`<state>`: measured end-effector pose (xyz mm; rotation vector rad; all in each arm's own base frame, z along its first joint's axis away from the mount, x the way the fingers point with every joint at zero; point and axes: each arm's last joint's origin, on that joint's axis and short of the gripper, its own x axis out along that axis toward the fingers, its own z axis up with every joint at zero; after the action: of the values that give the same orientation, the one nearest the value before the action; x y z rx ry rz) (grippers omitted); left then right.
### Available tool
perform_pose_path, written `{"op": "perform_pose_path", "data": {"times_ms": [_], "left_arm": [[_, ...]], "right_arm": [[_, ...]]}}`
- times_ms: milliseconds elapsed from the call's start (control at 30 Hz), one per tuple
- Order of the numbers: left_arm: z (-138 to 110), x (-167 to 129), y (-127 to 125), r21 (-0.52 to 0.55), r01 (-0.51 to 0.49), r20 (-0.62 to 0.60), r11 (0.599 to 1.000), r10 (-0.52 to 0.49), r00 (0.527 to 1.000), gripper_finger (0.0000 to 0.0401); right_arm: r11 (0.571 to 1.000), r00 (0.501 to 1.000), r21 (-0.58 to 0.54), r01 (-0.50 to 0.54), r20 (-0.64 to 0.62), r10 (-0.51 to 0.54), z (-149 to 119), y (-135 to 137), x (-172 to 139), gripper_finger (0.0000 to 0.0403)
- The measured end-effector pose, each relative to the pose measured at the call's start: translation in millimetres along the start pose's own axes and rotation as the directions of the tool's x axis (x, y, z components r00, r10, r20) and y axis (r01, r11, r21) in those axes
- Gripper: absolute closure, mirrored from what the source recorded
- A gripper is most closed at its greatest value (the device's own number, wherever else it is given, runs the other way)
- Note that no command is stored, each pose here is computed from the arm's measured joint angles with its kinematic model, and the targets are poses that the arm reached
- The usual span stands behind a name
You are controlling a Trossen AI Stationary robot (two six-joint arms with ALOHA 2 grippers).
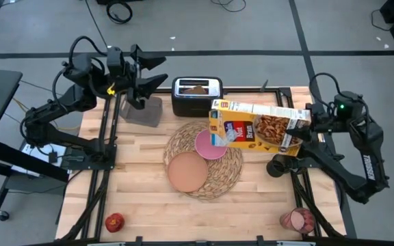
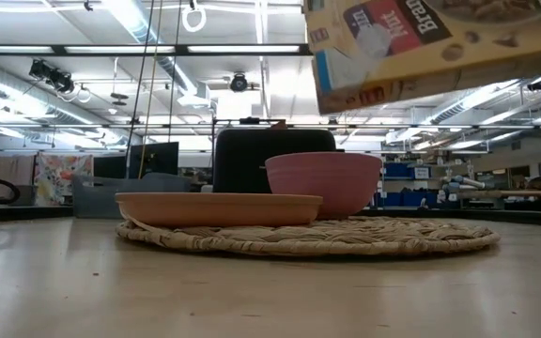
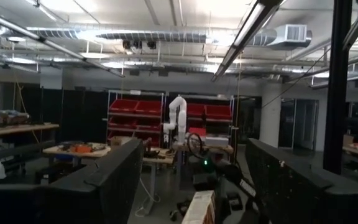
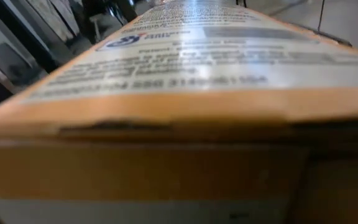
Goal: Arrange a breakfast setting
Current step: Pour the cereal from the cereal box into the pink bowl on the brown placemat
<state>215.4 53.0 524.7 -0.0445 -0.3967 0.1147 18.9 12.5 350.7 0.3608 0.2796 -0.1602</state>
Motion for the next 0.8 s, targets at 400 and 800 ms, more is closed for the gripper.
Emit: {"op": "perform_pose_path", "data": {"times_ms": [400,800], "left_arm": [[-11,1,0,-0.009,0.001,-0.058,1.0,-0.001,0.998,0.011],[-12,1,0,-0.01,0.0,-0.065,1.0,0.0,0.998,0.011]], "right_arm": [[0.999,0.99,-0.044,-0.028,-0.138,0.022,21,-19,16,0.0176],[0.988,0.957,-0.125,-0.095,-0.286,0.056,35,-43,49,0.0176]]}}
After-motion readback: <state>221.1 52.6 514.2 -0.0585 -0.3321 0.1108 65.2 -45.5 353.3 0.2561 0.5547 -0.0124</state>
